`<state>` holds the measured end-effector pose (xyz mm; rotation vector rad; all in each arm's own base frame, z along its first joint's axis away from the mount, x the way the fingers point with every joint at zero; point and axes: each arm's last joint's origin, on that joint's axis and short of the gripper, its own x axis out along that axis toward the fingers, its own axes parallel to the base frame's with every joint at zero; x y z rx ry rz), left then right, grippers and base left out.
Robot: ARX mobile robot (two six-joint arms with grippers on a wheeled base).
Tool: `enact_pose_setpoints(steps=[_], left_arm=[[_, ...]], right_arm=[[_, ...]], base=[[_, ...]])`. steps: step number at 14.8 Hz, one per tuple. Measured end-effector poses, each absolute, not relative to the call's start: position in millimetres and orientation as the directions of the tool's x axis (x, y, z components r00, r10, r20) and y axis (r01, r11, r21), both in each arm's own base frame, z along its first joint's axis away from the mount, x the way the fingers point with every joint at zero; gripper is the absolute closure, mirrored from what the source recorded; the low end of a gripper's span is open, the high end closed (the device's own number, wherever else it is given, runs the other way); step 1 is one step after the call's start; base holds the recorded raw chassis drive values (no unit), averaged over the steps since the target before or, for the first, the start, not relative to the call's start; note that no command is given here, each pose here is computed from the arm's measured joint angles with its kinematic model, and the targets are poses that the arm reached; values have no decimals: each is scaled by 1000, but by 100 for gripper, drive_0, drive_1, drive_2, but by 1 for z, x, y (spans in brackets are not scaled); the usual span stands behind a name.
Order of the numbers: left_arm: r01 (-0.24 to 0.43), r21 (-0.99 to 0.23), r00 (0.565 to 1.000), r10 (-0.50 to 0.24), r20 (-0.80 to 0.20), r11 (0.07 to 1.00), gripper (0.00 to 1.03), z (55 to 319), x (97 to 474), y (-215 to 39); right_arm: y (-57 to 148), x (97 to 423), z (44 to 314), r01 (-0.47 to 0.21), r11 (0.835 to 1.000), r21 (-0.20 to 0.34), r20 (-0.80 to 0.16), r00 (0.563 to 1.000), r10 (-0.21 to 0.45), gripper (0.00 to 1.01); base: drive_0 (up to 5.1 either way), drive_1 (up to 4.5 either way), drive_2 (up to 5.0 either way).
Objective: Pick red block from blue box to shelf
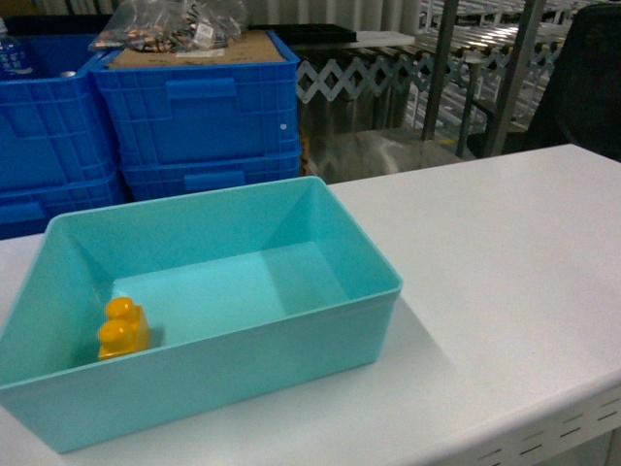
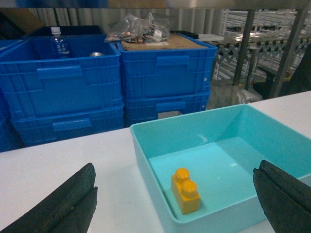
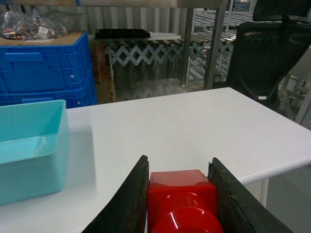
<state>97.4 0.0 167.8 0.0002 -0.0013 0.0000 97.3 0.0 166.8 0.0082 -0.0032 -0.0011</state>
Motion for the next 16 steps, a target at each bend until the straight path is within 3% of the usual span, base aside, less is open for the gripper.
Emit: enact_pose_setpoints(steps=[16], left_arm=[[0, 1, 1000, 0, 1, 1000, 5, 168, 97, 0]], right_arm=[[0, 97, 167, 1, 1000, 8, 3, 1000, -1, 72]], base=[[-155, -155, -155]])
